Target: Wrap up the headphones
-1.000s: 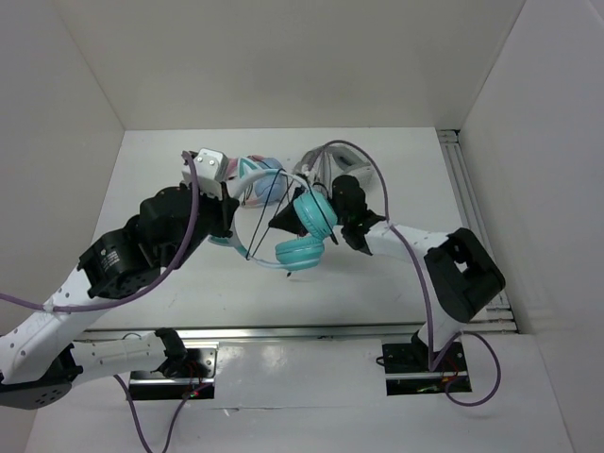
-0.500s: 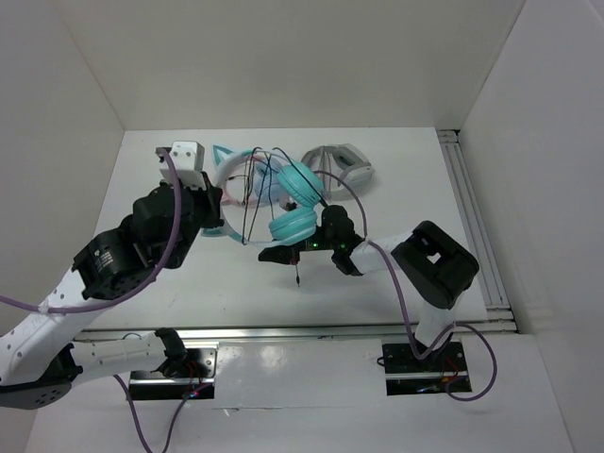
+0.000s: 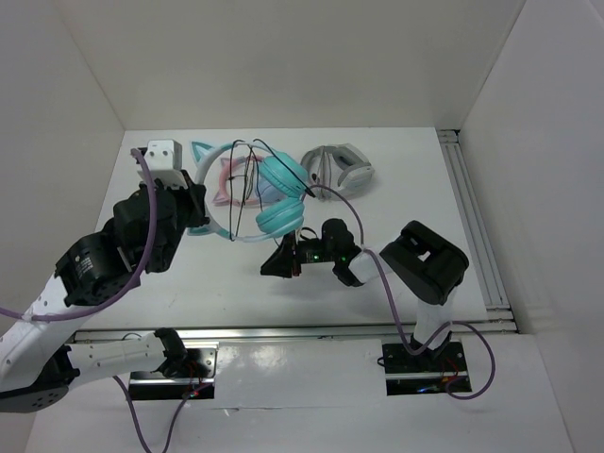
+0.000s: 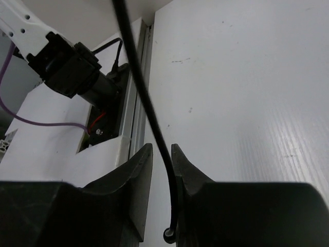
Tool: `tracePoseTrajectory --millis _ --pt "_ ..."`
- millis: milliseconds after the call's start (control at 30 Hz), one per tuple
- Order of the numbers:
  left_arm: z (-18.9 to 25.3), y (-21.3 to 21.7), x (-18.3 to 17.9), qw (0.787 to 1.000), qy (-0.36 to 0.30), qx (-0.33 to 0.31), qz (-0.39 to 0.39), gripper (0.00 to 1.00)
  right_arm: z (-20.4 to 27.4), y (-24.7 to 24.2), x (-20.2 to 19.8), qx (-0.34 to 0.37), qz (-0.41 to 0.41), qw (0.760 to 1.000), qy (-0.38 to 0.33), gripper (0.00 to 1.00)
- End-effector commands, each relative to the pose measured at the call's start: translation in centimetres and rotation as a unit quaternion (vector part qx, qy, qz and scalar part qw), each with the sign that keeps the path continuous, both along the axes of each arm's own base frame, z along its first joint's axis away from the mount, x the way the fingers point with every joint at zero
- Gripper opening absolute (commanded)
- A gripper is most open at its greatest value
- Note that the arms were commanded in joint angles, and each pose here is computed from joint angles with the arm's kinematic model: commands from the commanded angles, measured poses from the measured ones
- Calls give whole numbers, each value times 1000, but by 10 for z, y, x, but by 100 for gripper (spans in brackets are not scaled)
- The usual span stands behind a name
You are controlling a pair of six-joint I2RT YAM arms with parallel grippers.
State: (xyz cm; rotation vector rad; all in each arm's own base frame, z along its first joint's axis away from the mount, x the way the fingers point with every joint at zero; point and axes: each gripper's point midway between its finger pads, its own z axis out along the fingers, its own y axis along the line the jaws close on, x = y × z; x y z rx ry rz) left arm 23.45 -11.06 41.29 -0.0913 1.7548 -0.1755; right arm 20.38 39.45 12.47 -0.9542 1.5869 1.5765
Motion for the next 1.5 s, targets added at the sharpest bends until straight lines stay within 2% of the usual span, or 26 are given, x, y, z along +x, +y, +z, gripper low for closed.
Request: tracePoseTrajectory --millis 0,167,400,433,833,1133,1200,1400,1467 --pt "38 7 -5 995 -44 -85 13 0 5 2 -4 26 1 999 -27 29" --pt "31 6 -4 997 -35 -72 13 0 -6 0 -4 9 -4 1000 -22 34" --pt "33 12 -5 996 -39 -74 22 0 -5 -3 0 4 -9 1000 -23 37" --pt "33 12 -5 996 -39 -74 22 0 -5 -3 0 4 -9 1000 -23 43" --pt "37 13 -6 996 -42 -74 21 0 -17 -11 4 -11 -19 1000 -13 44" --pt "35 18 -5 997 -39 -59 33 0 -22 -14 9 -20 -27 999 -14 37" --pt "35 18 -5 997 -39 -59 33 0 -22 -14 9 -20 -27 999 -14 32" --pt "32 20 -4 997 -38 -54 42 0 -18 -16 12 -21 -32 999 -17 29" --pt "32 20 -4 997 -38 -54 42 0 -23 -21 16 -28 -41 999 -10 23"
